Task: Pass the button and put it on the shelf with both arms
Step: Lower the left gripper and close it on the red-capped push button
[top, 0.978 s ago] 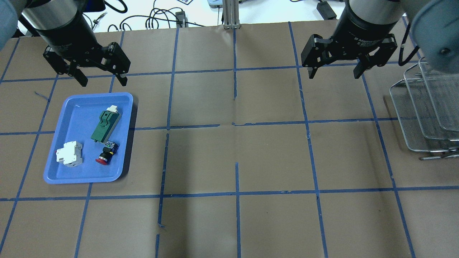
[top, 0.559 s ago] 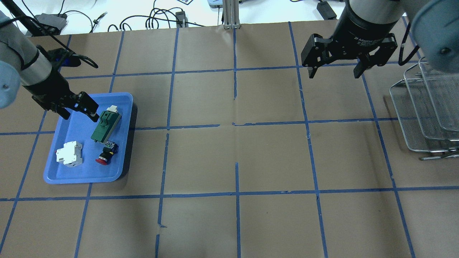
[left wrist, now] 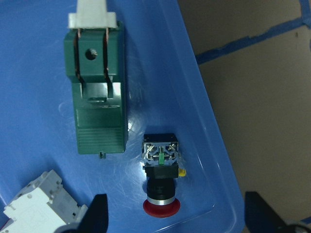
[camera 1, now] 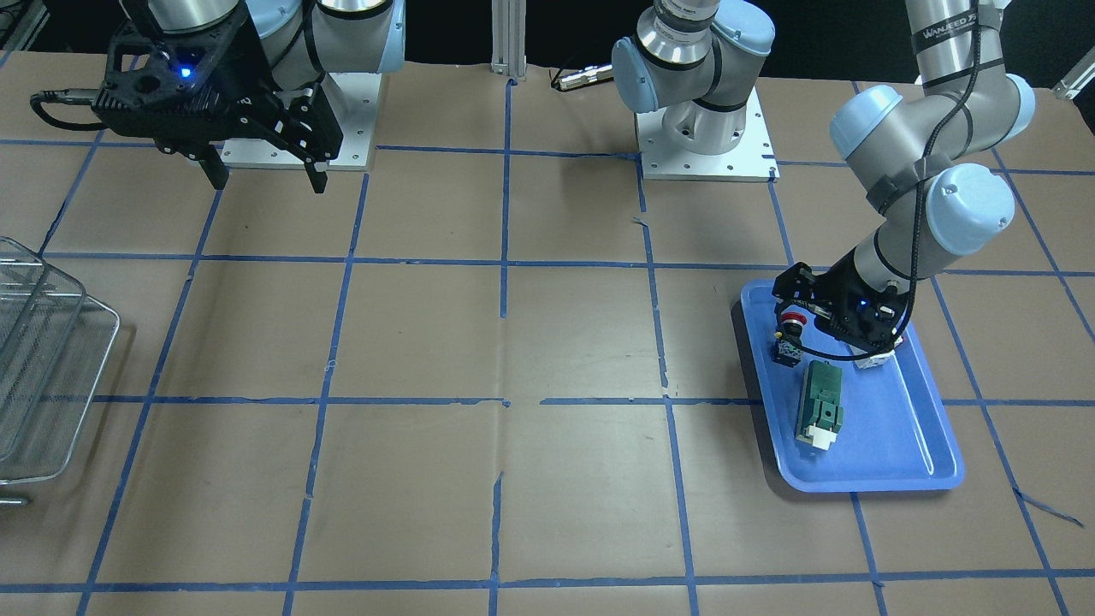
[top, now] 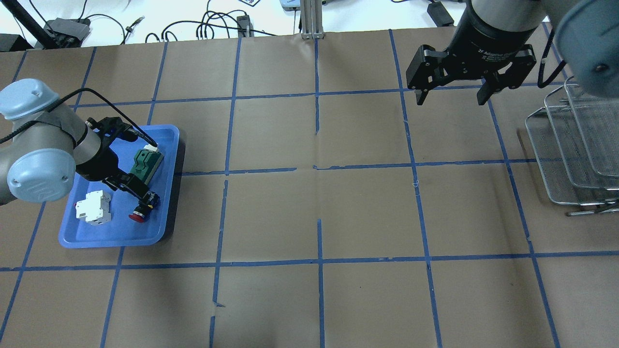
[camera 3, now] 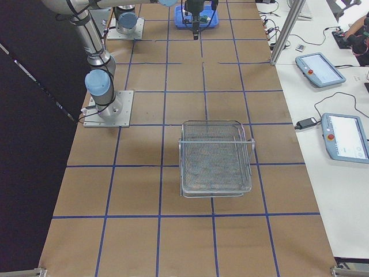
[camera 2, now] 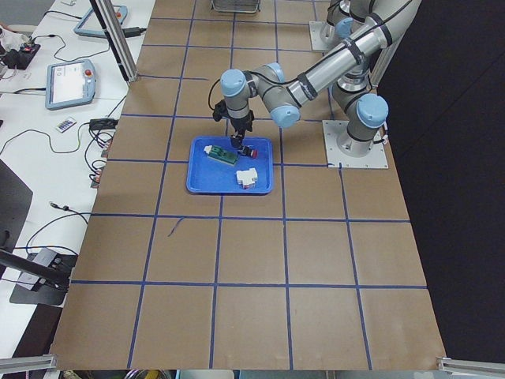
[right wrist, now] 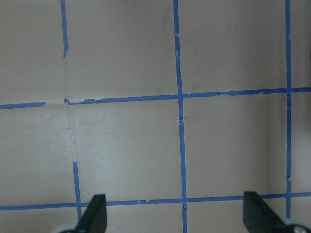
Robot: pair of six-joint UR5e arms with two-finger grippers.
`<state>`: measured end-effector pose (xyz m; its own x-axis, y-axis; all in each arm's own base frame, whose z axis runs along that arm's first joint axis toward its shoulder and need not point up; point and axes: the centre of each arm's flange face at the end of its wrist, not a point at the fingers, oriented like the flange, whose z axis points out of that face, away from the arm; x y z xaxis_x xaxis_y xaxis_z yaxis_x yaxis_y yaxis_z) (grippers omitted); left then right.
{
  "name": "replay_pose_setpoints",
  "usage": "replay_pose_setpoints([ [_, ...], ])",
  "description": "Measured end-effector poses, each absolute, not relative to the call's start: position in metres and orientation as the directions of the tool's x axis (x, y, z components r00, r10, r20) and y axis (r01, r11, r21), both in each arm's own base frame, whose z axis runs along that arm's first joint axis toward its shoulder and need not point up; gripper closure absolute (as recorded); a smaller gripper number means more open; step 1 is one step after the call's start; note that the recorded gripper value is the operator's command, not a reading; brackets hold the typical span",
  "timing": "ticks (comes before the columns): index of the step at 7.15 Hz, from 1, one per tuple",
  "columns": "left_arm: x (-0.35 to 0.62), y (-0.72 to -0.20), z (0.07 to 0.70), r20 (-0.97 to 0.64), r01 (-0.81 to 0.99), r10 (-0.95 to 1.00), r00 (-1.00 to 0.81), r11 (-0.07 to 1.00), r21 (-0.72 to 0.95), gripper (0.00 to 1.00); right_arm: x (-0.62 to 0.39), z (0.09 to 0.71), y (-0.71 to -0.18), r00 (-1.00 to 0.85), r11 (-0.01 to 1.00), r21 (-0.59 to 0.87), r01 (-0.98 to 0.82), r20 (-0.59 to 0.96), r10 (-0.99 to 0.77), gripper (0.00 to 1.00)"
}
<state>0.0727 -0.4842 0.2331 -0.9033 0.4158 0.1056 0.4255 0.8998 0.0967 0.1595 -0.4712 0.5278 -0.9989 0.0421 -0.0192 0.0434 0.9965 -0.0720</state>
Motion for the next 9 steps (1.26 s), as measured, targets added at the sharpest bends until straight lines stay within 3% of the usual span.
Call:
replay_pose_setpoints([
  [4, 0.082, -0.468, 0.184, 0.134, 0.442, 0.431, -0.892, 0.895, 0.067, 0.04, 0.16, 0.528, -0.471, -0.999, 0.996, -0.072, 0.043, -0.019, 0.042, 0.0],
  [5, 0.08, -0.467, 0.178, 0.144, 0.44, 0.429, -0.892, 0.896, 0.062, 0.18, 0.16, 0.528, -0.471, -0.999, 0.996, -0.072, 0.043, -0.019, 0.042, 0.0],
  [6, 0.079, -0.467, 0.176, 0.147, 0.44, 0.428, -0.892, 0.896, 0.06, 0.44, 0.16, 0.528, -0.471, -0.999, 0.996, -0.072, 0.043, -0.019, 0.042, 0.0],
  [7, 0.079, -0.466, 0.175, 0.147, 0.441, 0.429, -0.891, 0.895, 0.061, 0.56, 0.16, 0.528, -0.471, -0.999, 0.997, -0.071, 0.043, -0.021, 0.042, 0.0],
  [8, 0.08, -0.466, 0.175, 0.146, 0.443, 0.431, -0.891, 0.894, 0.063, 0.78, 0.16, 0.528, -0.472, -0.999, 0.996, -0.072, 0.045, -0.026, 0.043, 0.0],
  [9, 0.08, -0.466, 0.175, 0.146, 0.444, 0.431, -0.89, 0.894, 0.064, 0.89, 0.159, 0.528, -0.473, -0.999, 0.996, -0.072, 0.047, -0.03, 0.045, 0.0],
])
